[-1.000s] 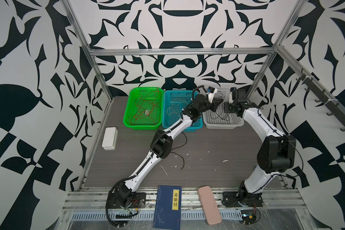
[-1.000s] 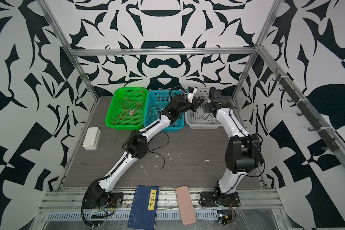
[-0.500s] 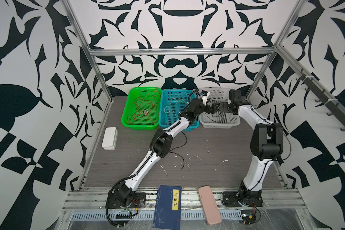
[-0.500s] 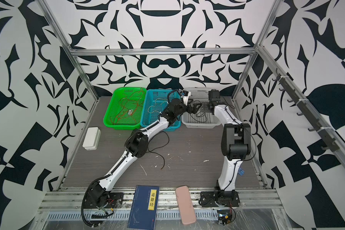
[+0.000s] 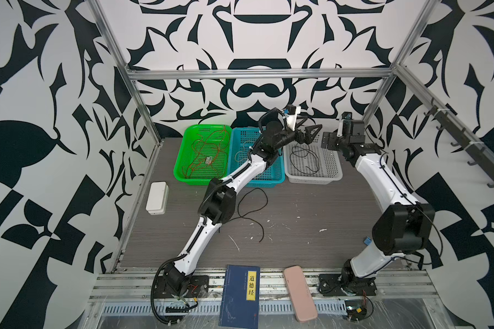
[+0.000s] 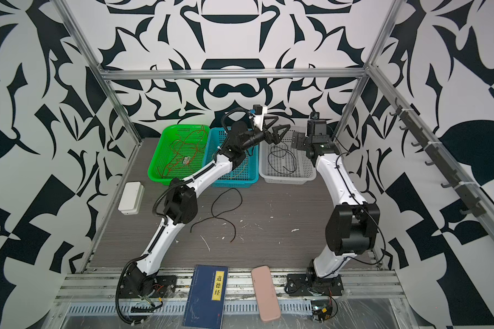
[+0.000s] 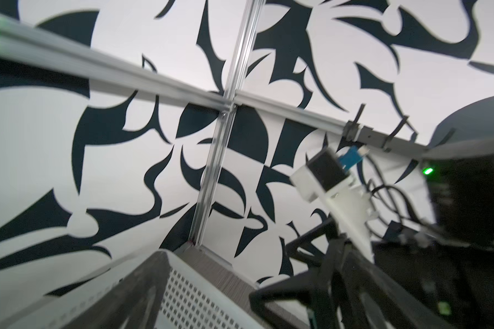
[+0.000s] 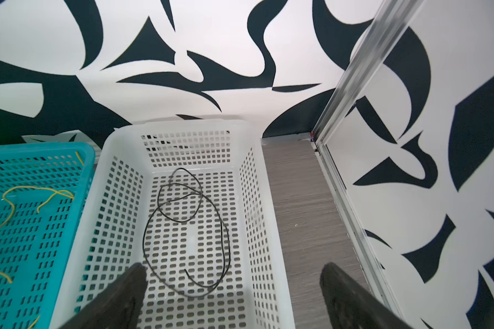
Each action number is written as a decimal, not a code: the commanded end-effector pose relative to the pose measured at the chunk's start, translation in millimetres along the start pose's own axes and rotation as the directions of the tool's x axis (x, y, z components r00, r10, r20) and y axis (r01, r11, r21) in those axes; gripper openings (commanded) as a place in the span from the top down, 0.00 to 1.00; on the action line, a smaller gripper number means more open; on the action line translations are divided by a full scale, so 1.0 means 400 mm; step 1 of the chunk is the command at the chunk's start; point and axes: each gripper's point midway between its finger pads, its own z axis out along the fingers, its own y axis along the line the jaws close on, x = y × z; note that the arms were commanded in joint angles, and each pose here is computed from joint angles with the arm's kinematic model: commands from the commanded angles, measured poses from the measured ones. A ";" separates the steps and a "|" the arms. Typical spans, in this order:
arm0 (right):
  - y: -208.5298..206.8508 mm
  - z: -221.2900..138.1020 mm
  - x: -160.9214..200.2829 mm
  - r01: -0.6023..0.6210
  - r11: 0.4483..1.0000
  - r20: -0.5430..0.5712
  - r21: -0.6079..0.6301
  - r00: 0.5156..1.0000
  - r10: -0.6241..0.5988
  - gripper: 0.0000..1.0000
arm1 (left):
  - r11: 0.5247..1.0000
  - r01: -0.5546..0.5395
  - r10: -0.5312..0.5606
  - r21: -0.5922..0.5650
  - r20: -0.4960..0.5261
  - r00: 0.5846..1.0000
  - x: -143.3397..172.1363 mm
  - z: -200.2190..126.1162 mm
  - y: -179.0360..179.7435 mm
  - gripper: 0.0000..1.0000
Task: Untangle and sort cables by color
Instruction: Place the cable into the container, then move the cable to the center of the table.
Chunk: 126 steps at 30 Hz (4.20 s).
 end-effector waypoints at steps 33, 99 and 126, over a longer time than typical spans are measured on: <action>0.667 -0.160 0.708 -0.041 0.933 -0.416 -0.356 0.902 -0.119 0.35 | 0.502 -0.273 -0.163 -0.821 -0.400 0.902 0.042 -1.122 -0.013 0.01; 0.486 -0.162 0.896 0.273 0.959 -0.403 -0.075 0.871 -0.280 0.60 | 0.627 -0.267 -0.150 -0.732 -0.450 0.880 0.060 -1.062 -0.029 0.01; 0.427 -0.112 0.937 0.155 0.983 -0.526 -0.098 0.830 -0.183 0.63 | 0.672 -0.242 -0.158 -0.700 -0.455 0.876 0.069 -1.037 -0.040 0.01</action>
